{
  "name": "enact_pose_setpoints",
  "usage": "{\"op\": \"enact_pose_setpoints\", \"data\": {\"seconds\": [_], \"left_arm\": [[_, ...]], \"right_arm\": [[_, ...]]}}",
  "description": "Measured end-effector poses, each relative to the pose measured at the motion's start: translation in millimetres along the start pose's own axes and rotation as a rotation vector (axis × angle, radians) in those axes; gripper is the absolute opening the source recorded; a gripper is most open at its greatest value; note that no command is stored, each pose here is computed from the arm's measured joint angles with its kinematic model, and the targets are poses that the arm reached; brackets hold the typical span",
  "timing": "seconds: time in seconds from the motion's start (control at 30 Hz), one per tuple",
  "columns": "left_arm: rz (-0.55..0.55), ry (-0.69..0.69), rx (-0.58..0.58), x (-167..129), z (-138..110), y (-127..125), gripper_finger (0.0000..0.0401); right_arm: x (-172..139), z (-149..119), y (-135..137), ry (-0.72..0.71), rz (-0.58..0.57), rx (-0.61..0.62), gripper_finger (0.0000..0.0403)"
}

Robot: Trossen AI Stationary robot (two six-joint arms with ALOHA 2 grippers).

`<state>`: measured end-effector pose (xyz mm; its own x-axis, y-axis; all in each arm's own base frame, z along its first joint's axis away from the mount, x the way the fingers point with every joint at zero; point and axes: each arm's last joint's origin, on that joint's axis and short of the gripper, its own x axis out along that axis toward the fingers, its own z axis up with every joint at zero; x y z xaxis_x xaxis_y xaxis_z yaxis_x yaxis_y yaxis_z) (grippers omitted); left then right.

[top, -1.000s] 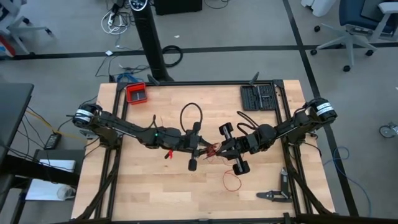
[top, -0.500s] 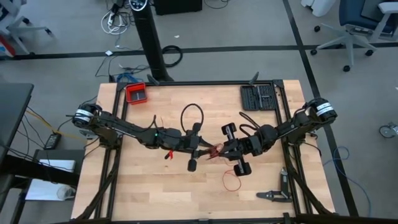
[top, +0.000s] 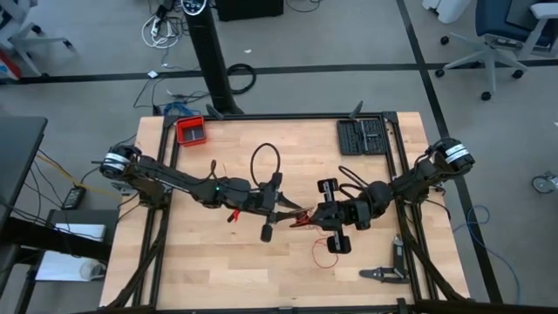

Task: Coil cords
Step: Coil the red wire onto the spool

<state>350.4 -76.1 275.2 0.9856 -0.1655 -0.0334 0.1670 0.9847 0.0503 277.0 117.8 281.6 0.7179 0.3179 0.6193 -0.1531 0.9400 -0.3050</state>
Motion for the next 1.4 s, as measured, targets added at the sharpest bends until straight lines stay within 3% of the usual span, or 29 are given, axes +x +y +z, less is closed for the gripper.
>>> {"op": "enact_pose_setpoints", "data": {"seconds": [0.3,0.57,1.03,1.4], "left_arm": [[0.013,0.022,0.032,-20,21,3,0.0085],[0.049,-0.006,0.032,-21,26,4,0.0085],[0.048,0.001,0.027,-21,25,4,0.0085],[0.136,0.005,0.018,-21,25,6,0.0085]], "right_arm": [[-38,8,9,0.129,-0.119,-0.007,0.0002],[-67,4,7,0.189,-0.071,0.111,0.0002],[-70,-4,-2,0.192,-0.114,0.092,0.0002],[-70,-5,-5,0.19,-0.11,0.118,0.0002]]}}
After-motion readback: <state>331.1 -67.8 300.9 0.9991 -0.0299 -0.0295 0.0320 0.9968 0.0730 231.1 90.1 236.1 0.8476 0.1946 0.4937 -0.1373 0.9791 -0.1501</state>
